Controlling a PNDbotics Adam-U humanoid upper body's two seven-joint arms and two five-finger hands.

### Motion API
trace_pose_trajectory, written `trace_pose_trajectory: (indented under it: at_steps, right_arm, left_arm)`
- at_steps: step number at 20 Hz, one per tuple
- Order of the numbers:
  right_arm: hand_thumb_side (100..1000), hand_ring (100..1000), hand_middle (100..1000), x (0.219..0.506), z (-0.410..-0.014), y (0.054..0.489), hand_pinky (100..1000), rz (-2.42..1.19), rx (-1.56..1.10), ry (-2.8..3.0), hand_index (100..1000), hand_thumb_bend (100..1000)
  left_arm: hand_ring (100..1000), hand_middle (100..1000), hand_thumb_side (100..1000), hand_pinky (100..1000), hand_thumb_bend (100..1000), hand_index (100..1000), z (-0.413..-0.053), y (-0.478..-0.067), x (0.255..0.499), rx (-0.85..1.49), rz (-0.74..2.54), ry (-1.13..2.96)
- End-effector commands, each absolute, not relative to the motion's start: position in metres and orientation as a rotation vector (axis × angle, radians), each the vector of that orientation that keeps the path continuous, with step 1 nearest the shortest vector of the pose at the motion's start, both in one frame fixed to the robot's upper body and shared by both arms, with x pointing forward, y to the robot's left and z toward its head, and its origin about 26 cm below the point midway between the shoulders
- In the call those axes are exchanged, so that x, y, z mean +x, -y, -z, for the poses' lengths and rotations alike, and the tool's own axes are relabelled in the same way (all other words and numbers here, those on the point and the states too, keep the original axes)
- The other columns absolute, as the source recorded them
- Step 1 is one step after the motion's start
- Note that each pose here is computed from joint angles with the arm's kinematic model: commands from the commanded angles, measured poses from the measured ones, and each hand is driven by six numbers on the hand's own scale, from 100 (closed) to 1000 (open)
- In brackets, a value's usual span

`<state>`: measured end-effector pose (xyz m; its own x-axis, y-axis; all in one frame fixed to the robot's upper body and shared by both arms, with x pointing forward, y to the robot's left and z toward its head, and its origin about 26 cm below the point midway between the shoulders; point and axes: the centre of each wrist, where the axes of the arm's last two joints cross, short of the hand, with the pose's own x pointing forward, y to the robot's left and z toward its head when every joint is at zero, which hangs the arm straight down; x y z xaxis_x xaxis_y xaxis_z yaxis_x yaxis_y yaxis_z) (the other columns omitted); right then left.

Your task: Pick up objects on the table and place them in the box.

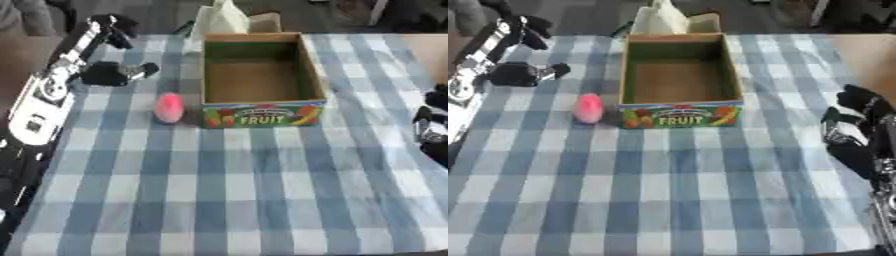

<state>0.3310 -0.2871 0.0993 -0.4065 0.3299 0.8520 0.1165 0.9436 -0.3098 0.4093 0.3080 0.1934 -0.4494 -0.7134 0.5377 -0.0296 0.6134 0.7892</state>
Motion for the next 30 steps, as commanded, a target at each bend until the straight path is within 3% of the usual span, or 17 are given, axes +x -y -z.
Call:
trace_pose_trajectory:
  at_steps: [1,15,30]
  right_arm:
    - [100,817,726,0.331,-0.109,0.290,735,-0.248,-0.332,2.018,829,100]
    - [100,818,726,0.331,-0.108,0.289,735,-0.251,-0.323,2.015,828,100]
    - [100,818,726,0.331,-0.107,0.289,735,-0.251,-0.319,2.013,828,100]
  left_arm:
    - [620,640,272,697,649,801,-0.212,-0.313,0.410,0.672,0.959,1.886]
    - [647,676,262,706,718,806,-0.222,-0.296,0.427,0.782,1.200,1.761]
    - [648,668,270,704,733,792,-0.195,-0.286,0.444,0.844,1.428,1.601]
